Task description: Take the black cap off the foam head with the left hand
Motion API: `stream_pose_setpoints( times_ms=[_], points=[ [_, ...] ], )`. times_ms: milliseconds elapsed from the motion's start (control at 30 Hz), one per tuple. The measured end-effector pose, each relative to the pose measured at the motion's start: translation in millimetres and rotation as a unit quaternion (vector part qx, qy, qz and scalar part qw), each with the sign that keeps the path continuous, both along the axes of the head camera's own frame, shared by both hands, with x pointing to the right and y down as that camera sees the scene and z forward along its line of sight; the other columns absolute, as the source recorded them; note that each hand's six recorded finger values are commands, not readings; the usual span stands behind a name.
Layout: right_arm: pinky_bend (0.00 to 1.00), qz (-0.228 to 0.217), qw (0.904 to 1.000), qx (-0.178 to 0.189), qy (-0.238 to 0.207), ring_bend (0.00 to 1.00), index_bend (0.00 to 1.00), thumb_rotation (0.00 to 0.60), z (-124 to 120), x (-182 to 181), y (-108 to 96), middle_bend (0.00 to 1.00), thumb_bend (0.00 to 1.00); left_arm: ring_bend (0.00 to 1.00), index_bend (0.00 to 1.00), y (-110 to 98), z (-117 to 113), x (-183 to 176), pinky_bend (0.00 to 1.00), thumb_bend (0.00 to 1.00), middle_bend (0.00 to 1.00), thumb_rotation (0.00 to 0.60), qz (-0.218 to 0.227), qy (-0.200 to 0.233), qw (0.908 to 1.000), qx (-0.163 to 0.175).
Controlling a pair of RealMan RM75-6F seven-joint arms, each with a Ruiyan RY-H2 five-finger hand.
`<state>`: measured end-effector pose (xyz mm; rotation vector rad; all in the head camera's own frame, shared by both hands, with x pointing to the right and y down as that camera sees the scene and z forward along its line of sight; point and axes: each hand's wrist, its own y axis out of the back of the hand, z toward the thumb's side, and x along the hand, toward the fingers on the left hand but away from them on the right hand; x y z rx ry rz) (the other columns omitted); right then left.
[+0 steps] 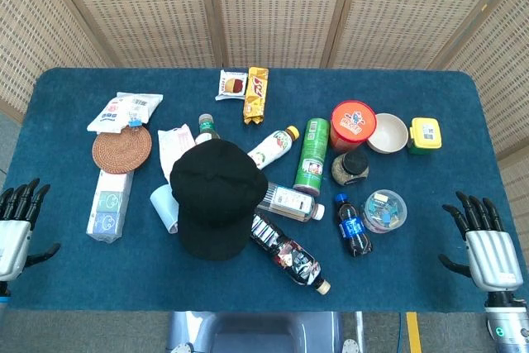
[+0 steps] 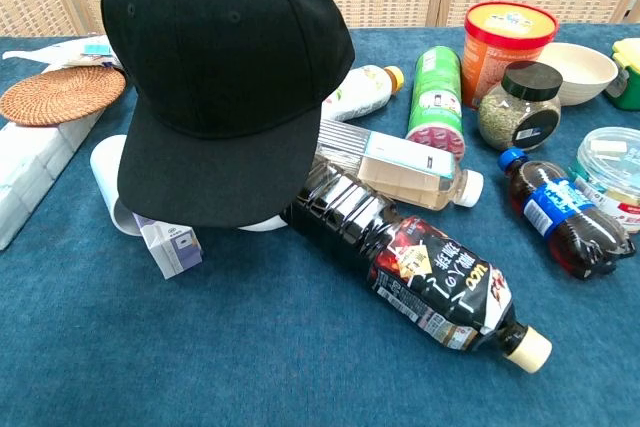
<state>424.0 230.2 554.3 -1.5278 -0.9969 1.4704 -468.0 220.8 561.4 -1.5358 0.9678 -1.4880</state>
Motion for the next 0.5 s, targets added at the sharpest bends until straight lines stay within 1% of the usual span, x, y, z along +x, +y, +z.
stream_pose_setpoints(
  times_ms=[200,300,433,500],
  points=[
    [0.00,0.002,1.0000,0.004,-0.004,0.05,0.20,0.600,-3,1,-1,0.05,0.02,0.00,0.00,2,1,3,0.01,0.12,0.00,0.600,0.009,0.003,1.0000,0.001],
    [0.00,0.002,1.0000,0.006,-0.005,0.05,0.20,0.600,-4,0,-1,0.05,0.02,0.00,0.00,1,1,8,0.01,0.12,0.00,0.600,0.023,0.013,0.9996,0.007],
    [0.00,0.002,1.0000,0.001,-0.004,0.05,0.20,0.600,-1,0,0,0.05,0.02,0.00,0.00,1,0,22,0.01,0.12,0.00,0.600,0.068,0.046,0.9964,0.023],
    [0.00,0.003,1.0000,-0.004,-0.004,0.05,0.20,0.600,0,0,0,0.05,0.02,0.00,0.00,3,1,31,0.01,0.12,0.00,0.600,0.105,0.064,0.9919,0.031]
  ],
)
